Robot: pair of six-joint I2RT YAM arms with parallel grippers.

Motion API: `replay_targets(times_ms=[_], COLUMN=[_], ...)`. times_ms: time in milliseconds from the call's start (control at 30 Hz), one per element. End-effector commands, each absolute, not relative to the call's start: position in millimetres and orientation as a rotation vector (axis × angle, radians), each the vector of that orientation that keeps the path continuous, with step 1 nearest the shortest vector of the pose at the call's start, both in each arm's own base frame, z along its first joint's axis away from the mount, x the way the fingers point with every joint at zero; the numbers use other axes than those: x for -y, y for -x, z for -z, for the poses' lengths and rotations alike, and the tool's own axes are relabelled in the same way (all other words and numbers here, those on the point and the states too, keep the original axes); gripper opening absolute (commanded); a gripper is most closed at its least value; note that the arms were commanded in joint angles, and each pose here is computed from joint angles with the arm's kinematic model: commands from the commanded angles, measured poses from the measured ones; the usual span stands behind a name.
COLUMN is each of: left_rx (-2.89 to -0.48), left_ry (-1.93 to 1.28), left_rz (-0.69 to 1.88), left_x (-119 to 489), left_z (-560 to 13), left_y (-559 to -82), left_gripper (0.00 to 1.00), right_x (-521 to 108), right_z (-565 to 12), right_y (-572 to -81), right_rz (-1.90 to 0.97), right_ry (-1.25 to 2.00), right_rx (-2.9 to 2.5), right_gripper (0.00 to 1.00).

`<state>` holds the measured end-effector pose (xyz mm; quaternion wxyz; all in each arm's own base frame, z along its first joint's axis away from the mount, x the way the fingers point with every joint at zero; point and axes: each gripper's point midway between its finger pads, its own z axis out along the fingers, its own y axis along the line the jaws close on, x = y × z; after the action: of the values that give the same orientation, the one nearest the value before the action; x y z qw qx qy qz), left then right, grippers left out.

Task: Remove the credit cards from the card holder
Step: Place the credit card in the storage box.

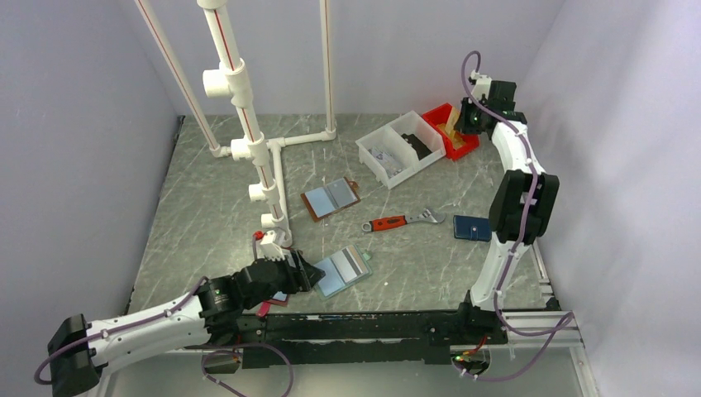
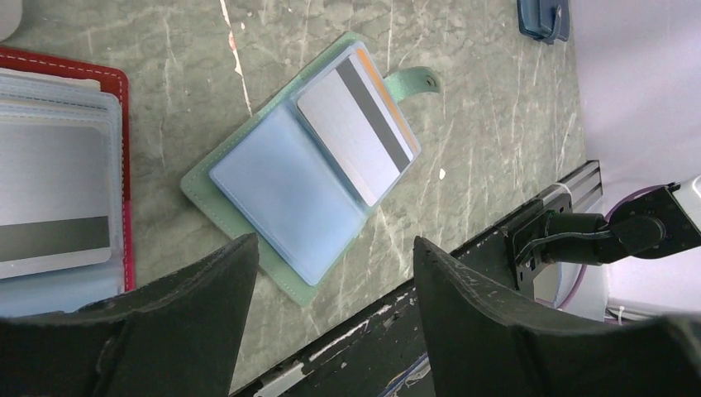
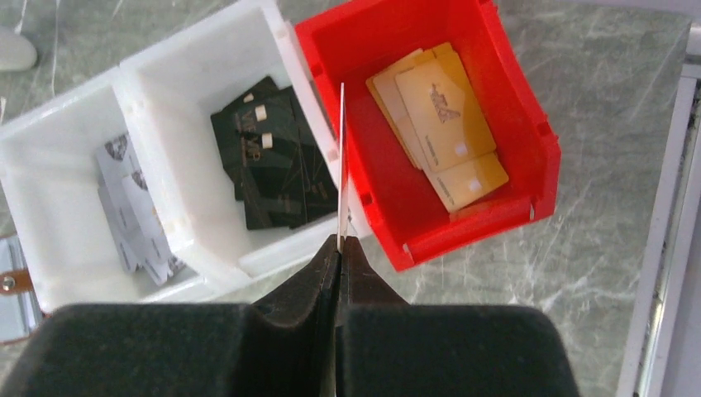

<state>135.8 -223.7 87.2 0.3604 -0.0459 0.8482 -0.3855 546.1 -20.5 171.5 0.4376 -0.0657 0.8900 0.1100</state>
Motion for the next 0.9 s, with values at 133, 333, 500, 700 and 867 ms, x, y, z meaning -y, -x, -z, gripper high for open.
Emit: replay_targets(times_ms=[133,333,500,700,867], left_rx=[-2.171,-2.177,-2.177,-2.175,-2.174], left_ry=[0.160,0.163,0.161,0.163,0.166], left_rz=[0.968,0.950,0.940,0.937,0.934], left_x=[218.0,216.8,216.4,217.0,217.8], left_z=[-91.0,-88.9,-89.8,-88.0,-87.6], left_y=[-140.6,-141.6,-142.6,-143.4,-144.7], left_gripper=[0.76,0.79,0.81,0.83,0.84], right_x=[28.9,28.9,33.6,46.0,54.5], right_z=[-190.5,-184.9,-175.8,-163.7,-156.9], right_y=[-586.1,-597.1,-603.7,-609.7,-613.0], right_rz=[-0.361,-0.406,-0.420,-0.417,-0.444], right_ry=[0.002,-0.055,-0.106,-0.179,-0.236], right_rx=[-2.128,-2.111,-2.112,-2.117,-2.113], right_gripper=[0.00,0.00,0.00,0.00,0.00])
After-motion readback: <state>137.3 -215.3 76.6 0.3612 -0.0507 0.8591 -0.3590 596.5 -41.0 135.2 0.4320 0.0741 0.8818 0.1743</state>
